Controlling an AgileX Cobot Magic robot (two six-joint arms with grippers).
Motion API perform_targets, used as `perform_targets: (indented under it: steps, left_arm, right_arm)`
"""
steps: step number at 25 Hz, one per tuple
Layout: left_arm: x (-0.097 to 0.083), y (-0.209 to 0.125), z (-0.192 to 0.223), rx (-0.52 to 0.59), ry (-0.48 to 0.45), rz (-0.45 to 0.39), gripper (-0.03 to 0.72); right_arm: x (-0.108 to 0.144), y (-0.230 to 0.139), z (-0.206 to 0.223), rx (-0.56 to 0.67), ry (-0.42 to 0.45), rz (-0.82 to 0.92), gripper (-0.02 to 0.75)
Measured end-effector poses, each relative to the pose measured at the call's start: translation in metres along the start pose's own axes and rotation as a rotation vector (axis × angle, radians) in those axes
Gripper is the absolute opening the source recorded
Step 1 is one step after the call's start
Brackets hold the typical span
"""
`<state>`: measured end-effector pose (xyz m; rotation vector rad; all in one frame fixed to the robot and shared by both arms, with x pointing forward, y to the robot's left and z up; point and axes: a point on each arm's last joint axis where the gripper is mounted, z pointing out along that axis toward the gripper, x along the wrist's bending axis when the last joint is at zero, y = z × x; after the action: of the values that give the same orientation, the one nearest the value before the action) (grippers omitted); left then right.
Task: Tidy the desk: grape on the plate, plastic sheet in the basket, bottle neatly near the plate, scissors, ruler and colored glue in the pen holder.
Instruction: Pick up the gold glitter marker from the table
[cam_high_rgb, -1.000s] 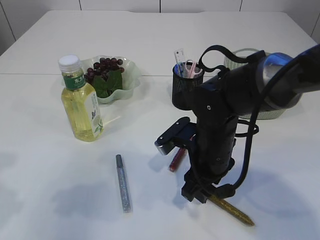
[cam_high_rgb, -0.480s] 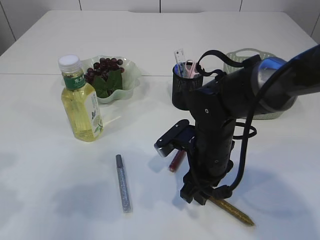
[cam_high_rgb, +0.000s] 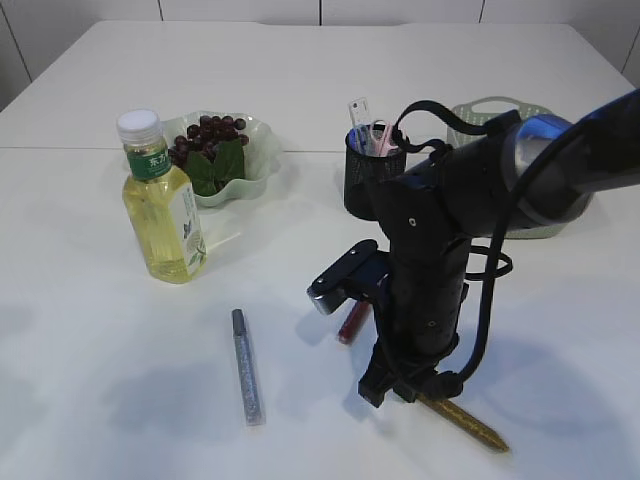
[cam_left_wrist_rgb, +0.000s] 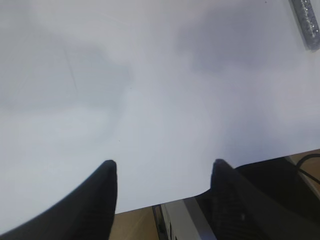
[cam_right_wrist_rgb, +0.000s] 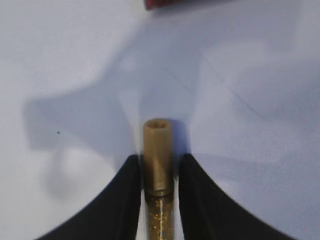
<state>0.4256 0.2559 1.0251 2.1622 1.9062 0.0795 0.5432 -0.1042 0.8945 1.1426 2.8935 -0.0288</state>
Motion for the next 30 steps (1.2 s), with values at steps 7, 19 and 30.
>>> perform_targets:
  steps: [7,19,30]
  left_arm:
    - [0.0000,0.0000,0.0000,0.000,0.000,0.000,0.435]
    - [-0.0005,0.0000,0.0000,0.000,-0.006,-0.003,0.435]
    - [-0.0006,0.0000,0.0000,0.000,-0.007,-0.004,0.435]
  right_arm:
    - [0.0000,0.0000,0.0006,0.002,0.000,0.002,0.175]
    - [-0.0001,0.0002,0.0002,0.002,0.000,0.002,0.174]
    - [-0.0002,0.0000,0.0002,0.004,-0.001,0.002,0.134]
